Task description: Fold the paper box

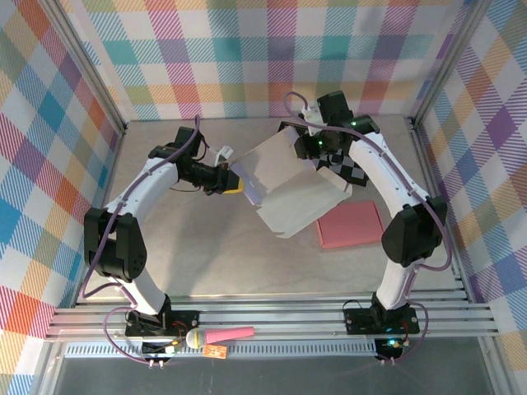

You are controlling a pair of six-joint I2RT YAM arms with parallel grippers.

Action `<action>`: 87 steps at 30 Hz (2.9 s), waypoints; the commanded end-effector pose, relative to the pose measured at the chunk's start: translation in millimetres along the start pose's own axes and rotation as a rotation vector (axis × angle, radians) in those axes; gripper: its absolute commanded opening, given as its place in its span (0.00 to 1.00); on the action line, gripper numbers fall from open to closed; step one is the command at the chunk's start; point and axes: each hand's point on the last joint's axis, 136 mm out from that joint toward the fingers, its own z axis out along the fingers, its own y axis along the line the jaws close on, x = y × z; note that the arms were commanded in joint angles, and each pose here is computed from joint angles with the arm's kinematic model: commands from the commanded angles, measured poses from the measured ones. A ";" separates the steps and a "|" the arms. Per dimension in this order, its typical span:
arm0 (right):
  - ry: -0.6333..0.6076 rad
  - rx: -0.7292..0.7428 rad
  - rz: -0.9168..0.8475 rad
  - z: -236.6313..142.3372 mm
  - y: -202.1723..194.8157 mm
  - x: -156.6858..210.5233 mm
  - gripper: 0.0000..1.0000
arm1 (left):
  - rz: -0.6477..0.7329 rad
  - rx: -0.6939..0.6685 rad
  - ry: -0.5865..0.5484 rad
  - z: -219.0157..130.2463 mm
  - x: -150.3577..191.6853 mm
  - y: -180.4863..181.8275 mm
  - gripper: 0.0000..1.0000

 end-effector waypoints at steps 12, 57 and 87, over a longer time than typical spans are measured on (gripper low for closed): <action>0.001 -0.094 0.034 -2.5 0.6 -8.5 0.50 | 0.033 0.021 0.021 0.9 1.2 -7.5 0.00; 0.371 0.167 0.259 105.0 50.9 132.2 0.00 | -0.419 -0.529 0.197 23.2 80.7 140.0 0.00; 0.515 0.174 0.288 134.4 49.3 184.6 0.28 | -0.358 -0.748 0.146 40.5 71.5 150.6 0.05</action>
